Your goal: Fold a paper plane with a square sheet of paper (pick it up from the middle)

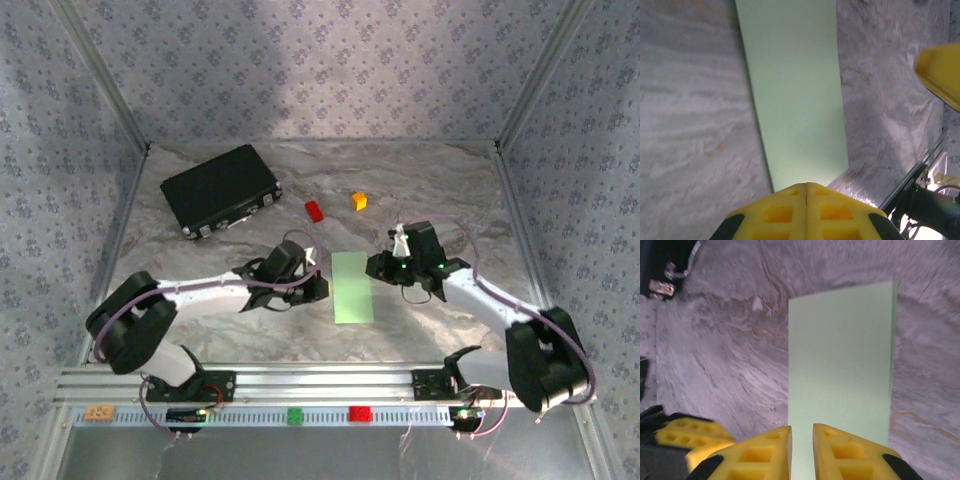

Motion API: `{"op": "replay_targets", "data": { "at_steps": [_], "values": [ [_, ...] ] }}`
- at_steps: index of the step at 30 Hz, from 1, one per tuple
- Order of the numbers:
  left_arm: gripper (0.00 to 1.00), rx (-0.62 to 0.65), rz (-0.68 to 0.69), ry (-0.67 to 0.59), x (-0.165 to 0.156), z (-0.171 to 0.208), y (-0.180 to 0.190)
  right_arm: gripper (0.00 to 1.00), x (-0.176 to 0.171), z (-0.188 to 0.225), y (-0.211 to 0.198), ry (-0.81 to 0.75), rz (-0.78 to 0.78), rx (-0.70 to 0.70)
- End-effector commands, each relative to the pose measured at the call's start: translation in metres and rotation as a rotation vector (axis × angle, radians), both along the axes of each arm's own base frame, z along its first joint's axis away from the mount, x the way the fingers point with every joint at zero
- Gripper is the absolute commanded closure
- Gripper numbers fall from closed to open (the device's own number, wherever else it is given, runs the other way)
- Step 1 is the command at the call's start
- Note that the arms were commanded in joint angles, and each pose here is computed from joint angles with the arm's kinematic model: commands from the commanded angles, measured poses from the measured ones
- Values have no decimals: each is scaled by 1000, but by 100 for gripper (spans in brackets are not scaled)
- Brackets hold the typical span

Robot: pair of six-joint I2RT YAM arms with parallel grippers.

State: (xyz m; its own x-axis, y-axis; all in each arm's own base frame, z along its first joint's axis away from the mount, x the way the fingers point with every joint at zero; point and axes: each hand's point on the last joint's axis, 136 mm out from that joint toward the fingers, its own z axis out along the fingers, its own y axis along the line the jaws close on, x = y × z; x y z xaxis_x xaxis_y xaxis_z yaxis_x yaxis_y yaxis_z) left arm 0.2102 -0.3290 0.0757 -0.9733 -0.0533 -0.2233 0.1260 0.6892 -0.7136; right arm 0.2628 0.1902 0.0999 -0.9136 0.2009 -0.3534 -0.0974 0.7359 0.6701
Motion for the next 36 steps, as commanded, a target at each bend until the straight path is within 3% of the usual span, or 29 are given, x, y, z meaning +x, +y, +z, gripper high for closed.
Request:
{"op": "replay_targets", "data": {
  "at_steps": [1,10,16,29,36],
  "values": [
    [94,-71,-34,-4,20,16,-21,78,-27,-20,-23,106,-60,-50],
    [93,-16,27,8,83,-8,-36,74,-64,-41,-15,230,-62,22],
    [93,0,4,34,102,-25,-49,74,-77,-46,-11,254,-46,3],
    [97,75,57,159,86,-91,-16,66,-102,-58,-3,347,-4,19],
    [97,67,62,167,83,-93,-15,61,-101,-64,-2,369,-16,16]
  ]
}}
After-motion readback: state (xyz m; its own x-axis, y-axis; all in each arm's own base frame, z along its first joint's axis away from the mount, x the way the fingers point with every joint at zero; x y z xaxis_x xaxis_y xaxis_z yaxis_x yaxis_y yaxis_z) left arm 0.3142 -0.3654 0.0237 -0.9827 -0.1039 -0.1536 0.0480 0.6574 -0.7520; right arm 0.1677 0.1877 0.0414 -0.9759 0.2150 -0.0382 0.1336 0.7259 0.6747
